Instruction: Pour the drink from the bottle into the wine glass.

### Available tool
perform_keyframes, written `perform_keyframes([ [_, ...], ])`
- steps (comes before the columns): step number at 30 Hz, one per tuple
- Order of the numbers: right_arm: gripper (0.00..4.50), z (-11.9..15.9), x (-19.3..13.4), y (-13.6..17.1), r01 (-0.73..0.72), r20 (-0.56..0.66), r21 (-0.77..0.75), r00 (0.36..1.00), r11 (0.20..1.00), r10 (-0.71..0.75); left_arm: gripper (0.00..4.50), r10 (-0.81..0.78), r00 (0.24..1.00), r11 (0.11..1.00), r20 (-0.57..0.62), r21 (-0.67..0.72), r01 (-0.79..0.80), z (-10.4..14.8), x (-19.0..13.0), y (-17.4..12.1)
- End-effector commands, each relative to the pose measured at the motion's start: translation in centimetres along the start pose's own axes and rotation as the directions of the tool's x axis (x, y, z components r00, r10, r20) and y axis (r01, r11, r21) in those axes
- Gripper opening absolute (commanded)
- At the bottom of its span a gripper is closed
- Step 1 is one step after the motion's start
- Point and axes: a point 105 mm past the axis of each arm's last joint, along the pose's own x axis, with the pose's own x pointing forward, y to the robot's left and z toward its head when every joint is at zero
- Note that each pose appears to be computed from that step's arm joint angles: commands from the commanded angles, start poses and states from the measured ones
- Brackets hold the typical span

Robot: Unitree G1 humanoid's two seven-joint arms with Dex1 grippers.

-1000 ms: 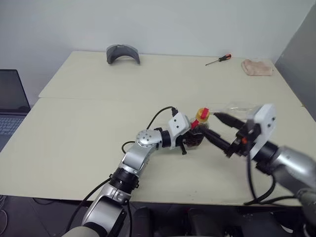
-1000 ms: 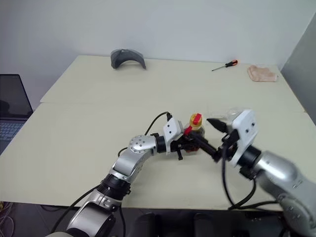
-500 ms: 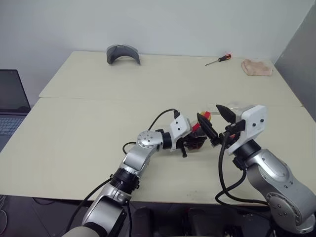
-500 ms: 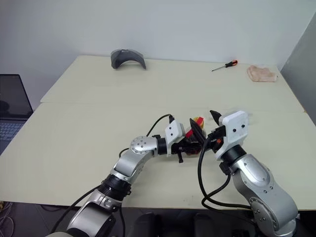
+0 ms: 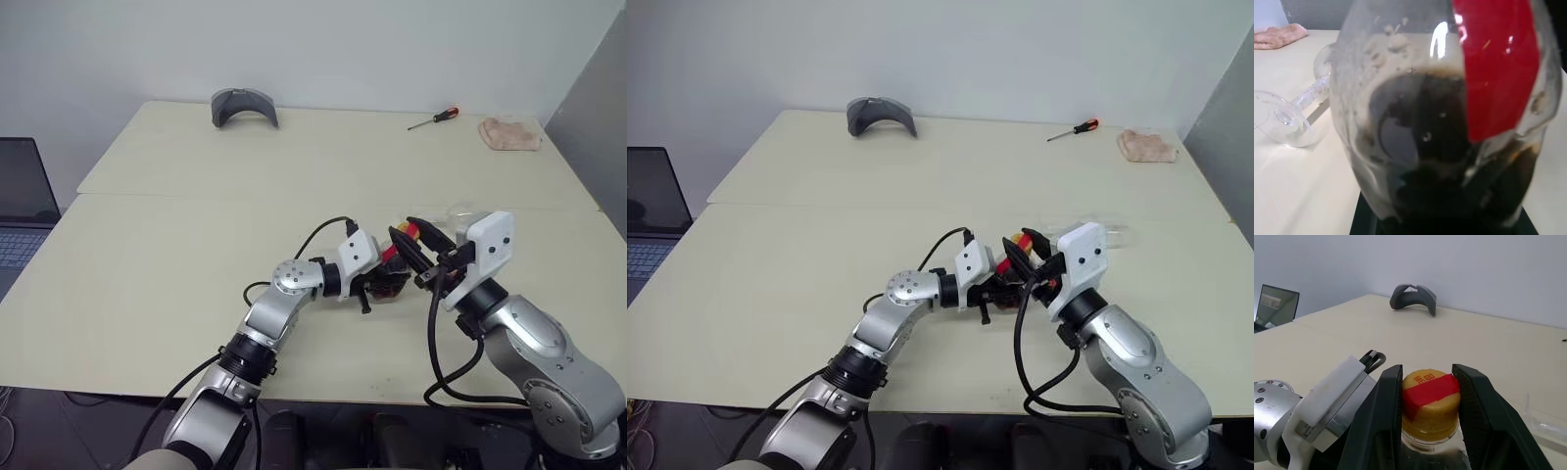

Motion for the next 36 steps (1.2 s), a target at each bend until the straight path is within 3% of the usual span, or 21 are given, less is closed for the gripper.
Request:
perform_keyframes([
  [1,1.23,1.4,-0.4,-0.9,0.020,0.059,-0.017,0.998,1.000,-0.019,0.79,-0.030,0.998,0.998,0.049,0.054,0.028,1.5,0.0,-0.5],
  [3,1.23,1.1,-0.5,-0.3,-0.123,0.012,-0.016,0.992,0.992,0.123,0.79,-0.063,0.997,0.997,0.051,0.048,0.060,1.6,0.0,-1.0],
  [7,1.23,-0.2,-1.5,-0.7,-0.378,-0.154,-0.029,0.916,0.925,0.369,0.79,-0.129,0.989,0.991,0.071,0.050,0.126,2.0,-0.2,-1.9],
  [11,1.23,-0.4,-0.8,-3.7,-0.474,-0.271,-0.094,0.858,0.875,0.436,0.77,-0.207,0.975,0.976,0.080,0.086,0.200,2.5,-0.7,-2.8],
  [15,1.23,0.1,-0.6,-3.6,-0.540,-0.272,-0.042,0.816,0.841,0.511,0.77,-0.200,0.975,0.978,0.094,0.081,0.193,2.9,-1.0,-2.6],
  [16,1.23,0.1,-0.6,-3.6,-0.534,-0.268,-0.034,0.819,0.845,0.507,0.77,-0.194,0.976,0.979,0.097,0.078,0.187,2.9,-1.0,-2.5],
  [23,3.63,2.4,-2.1,-0.5,-0.468,-0.111,0.088,0.873,0.880,0.475,0.77,-0.158,0.983,0.986,0.095,0.071,0.152,2.6,-1.1,-2.0],
  [27,3.68,2.6,-2.6,0.5,-0.409,-0.106,0.045,0.905,0.911,0.411,0.77,-0.155,0.983,0.986,0.093,0.070,0.149,2.6,-1.1,-1.9],
  [31,3.68,3.1,-1.4,1.4,-0.309,-0.017,0.044,0.951,0.950,0.310,0.77,-0.167,0.982,0.984,0.089,0.073,0.161,2.5,-0.9,-1.9],
  [36,3.68,2.2,-0.4,-1.0,-0.162,-0.032,0.006,0.986,0.987,0.162,0.77,-0.180,0.980,0.981,0.089,0.083,0.173,2.6,-0.6,-2.1],
])
